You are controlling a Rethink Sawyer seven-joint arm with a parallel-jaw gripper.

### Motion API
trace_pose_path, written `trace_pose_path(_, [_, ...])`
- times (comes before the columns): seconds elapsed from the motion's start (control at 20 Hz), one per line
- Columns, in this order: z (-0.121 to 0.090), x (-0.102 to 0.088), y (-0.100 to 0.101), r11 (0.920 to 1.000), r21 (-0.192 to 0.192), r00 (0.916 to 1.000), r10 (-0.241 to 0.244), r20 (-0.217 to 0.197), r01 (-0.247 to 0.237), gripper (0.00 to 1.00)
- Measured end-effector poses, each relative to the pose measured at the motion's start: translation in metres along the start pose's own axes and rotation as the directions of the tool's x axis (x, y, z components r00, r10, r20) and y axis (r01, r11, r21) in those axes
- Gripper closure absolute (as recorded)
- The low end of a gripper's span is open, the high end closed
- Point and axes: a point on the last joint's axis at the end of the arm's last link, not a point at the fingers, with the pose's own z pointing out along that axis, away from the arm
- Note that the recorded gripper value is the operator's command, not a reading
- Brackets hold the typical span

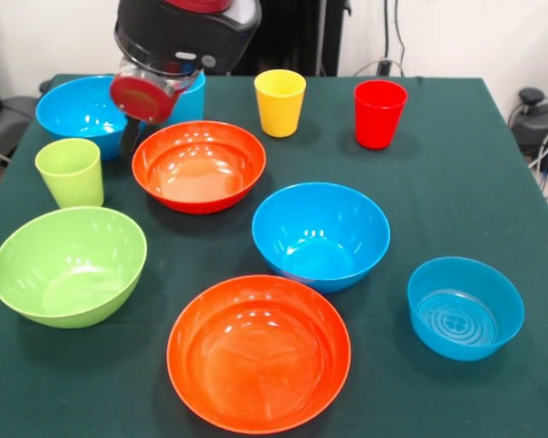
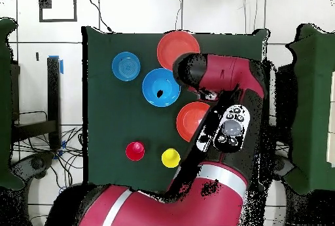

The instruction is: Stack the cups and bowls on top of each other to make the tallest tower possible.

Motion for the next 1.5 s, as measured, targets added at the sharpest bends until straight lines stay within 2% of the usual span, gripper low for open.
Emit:
trace_pose_path(0.2, [0.001, -0.001, 0.006, 0.9987, -0.051, 1.0, 0.003, 0.001, -0.003, 0.0])
trace_pose_path(0.25, [0.002, -0.002, 0.01, 0.9969, -0.079, 1.0, 0.006, 0.001, -0.006, 0.0])
trace_pose_path(0.45, [0.006, -0.005, 0.016, 0.9917, -0.128, 0.9999, 0.015, -0.006, -0.016, 0.0])
trace_pose_path(0.6, [0.01, -0.005, 0.016, 0.9897, -0.141, 0.9996, 0.023, -0.019, -0.025, 0.0])
trace_pose_path(0.9, [0.027, 0.001, 0.01, 0.9907, -0.126, 0.9963, 0.042, -0.075, -0.051, 0.0])
trace_pose_path(1.0, [0.039, 0.003, 0.004, 0.9927, -0.101, 0.9922, 0.054, -0.112, -0.065, 0.0])
trace_pose_path(1.2, [0.055, 0.004, -0.005, 0.9946, -0.063, 0.9847, 0.071, -0.159, -0.082, 0.0])
trace_pose_path(1.5, [0.061, 0.011, -0.007, 0.9954, -0.048, 0.9793, 0.072, -0.189, -0.082, 0.0])
